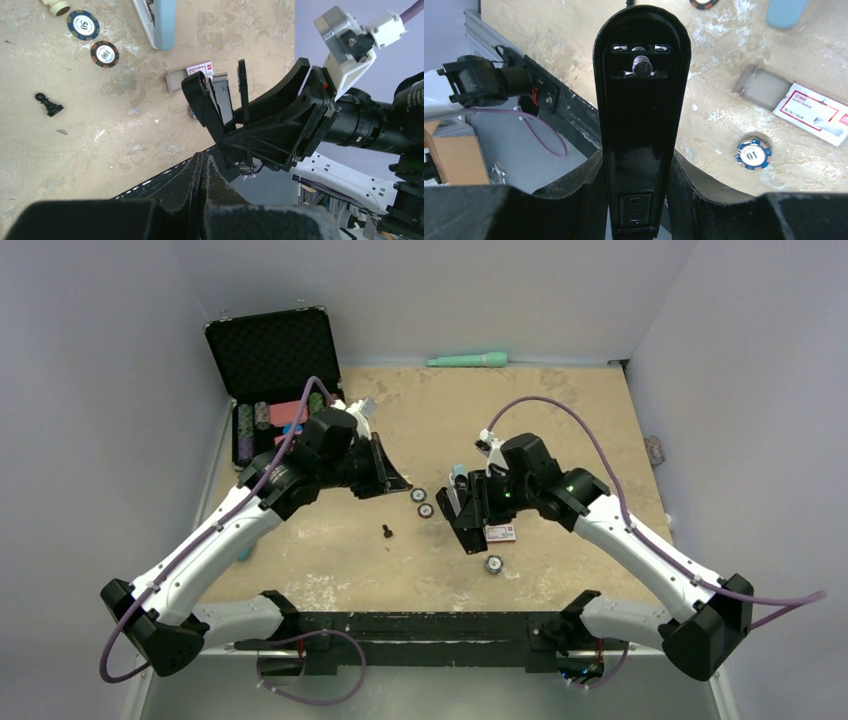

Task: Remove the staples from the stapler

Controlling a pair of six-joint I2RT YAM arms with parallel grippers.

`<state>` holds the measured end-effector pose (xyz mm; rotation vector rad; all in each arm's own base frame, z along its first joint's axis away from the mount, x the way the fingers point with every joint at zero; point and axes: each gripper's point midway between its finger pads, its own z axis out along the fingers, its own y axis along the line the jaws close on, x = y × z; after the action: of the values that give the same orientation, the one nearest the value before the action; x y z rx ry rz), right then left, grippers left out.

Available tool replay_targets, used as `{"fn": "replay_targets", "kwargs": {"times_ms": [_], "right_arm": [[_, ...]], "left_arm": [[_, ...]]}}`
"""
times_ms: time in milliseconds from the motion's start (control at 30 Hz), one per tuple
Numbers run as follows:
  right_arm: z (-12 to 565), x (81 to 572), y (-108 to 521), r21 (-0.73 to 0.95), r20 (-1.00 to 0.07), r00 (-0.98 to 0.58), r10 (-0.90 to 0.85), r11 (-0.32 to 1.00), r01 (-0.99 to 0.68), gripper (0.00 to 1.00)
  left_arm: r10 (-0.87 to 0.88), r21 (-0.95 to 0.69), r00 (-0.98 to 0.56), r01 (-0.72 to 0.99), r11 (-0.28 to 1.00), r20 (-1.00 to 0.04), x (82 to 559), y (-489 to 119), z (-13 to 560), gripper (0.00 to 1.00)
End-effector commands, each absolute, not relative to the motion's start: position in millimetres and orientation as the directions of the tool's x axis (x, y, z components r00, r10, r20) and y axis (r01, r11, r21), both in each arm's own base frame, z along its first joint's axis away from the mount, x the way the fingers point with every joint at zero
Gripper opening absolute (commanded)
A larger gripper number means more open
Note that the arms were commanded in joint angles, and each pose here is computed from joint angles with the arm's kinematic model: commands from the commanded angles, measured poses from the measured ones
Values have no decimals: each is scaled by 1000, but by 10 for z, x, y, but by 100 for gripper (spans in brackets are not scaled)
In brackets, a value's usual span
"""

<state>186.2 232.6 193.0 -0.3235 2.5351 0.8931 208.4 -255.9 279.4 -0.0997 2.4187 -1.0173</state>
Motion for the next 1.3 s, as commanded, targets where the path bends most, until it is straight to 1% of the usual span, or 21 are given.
{"fn": "replay_targets", "kwargs": {"times_ms": [0, 200, 300, 533, 733, 867, 1267], "right_arm": [[2131, 1958, 2520, 575, -538, -843, -29, 718, -392, 0], [2109, 1976, 2617, 588, -533, -845, -39, 701, -403, 0], [2101, 1982, 2660, 598, -528, -848, -39, 693, -404, 0], [2077, 1966, 2725, 607, -520, -853, -50, 681, -410, 0], [2009, 1942, 2780, 602, -506, -858, -82, 679, -420, 0], [1989, 1935, 2804, 597, -503, -859, -98, 679, -427, 0], [2065, 1884, 2879, 611, -511, -850, -129, 641, -465, 0]], "left_arm": [[-294, -709, -871, 85, 700, -394, 2161, -2633, 2753, 0], [-336, -759, -897, 0, 651, -288, 2233, -2832, 2538, 0], [-344, -774, -904, -22, 632, -255, 2277, -2924, 2500, 0], [-338, -754, -906, -33, 656, -255, 2352, -2965, 2474, 0], [-330, -747, -917, -55, 662, -225, 2379, -3028, 2372, 0], [-325, -741, -917, -49, 670, -233, 2418, -3042, 2361, 0], [-316, -684, -927, -95, 723, -204, 2363, -2953, 1995, 0]]}}
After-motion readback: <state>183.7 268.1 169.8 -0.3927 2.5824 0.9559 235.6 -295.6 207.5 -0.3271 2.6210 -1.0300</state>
